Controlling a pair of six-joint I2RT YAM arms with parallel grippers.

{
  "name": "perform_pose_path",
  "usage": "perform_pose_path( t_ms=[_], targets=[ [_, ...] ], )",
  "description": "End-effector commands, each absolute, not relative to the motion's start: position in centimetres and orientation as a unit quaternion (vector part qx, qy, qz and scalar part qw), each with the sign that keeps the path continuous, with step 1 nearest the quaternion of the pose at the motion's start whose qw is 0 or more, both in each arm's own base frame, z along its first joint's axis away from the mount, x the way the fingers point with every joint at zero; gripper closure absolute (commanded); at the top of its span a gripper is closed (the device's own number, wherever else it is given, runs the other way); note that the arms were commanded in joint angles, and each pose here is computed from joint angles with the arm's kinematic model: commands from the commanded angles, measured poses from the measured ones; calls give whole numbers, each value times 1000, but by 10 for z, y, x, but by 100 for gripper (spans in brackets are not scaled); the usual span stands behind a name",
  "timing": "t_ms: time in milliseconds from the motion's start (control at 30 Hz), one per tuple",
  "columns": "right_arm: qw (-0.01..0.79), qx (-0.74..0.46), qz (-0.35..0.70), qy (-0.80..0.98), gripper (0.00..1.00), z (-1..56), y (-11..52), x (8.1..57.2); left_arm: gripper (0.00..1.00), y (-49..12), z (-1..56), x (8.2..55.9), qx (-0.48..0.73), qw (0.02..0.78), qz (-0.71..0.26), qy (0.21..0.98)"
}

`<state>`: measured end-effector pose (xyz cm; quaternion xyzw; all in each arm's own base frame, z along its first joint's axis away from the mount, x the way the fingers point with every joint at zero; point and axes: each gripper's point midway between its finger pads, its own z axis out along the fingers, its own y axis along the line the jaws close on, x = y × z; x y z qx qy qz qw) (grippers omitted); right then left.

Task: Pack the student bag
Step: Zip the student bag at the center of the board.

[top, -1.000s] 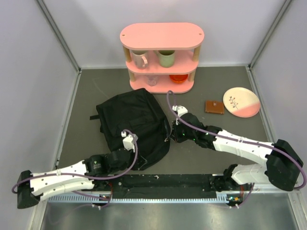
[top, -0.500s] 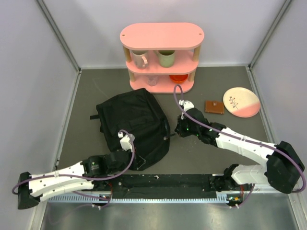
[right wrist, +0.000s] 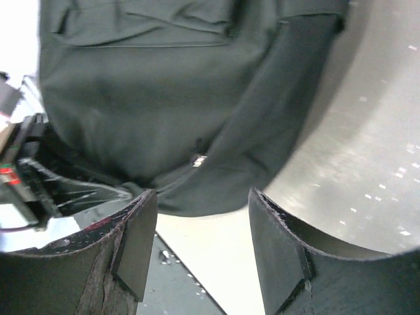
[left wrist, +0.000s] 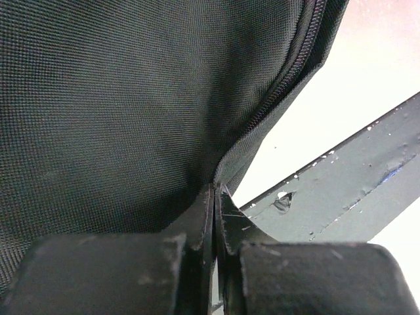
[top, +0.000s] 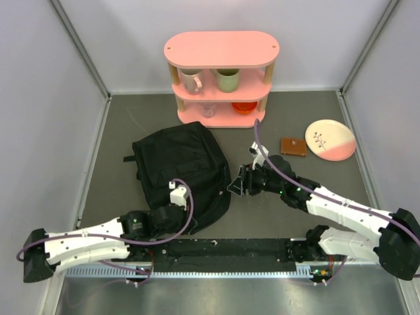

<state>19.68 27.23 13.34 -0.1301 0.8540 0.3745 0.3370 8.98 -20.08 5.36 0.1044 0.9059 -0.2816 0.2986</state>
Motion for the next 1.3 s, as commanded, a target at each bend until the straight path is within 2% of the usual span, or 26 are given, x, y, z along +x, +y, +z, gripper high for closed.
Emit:
perform_pose_path(
  t_ms=[0,333,667,900,1000,1133,1267],
  targets=[
    [374,-181,435,799,43,183,302,185,100,-214,66,91,118,307,-303,895],
    [339,-320,368,804,43,173,341,202,96,-220,58,89,138,305,-309,890],
    [238,-434,264,828,45,101,344,200,98,-219,57,91,137,310,-303,891],
    [200,-445,214,846,44,59,331,197,97,-213,59,93,123,320,-309,887],
    [192,-447,207,849,49,52,327,196,98,-210,57,93,118,321,-306,888],
    [185,-447,201,852,62,45,323,194,98,-208,57,93,114,322,-305,889],
    [174,-443,182,860,67,33,314,192,98,-207,56,93,114,322,-302,890]
  ],
)
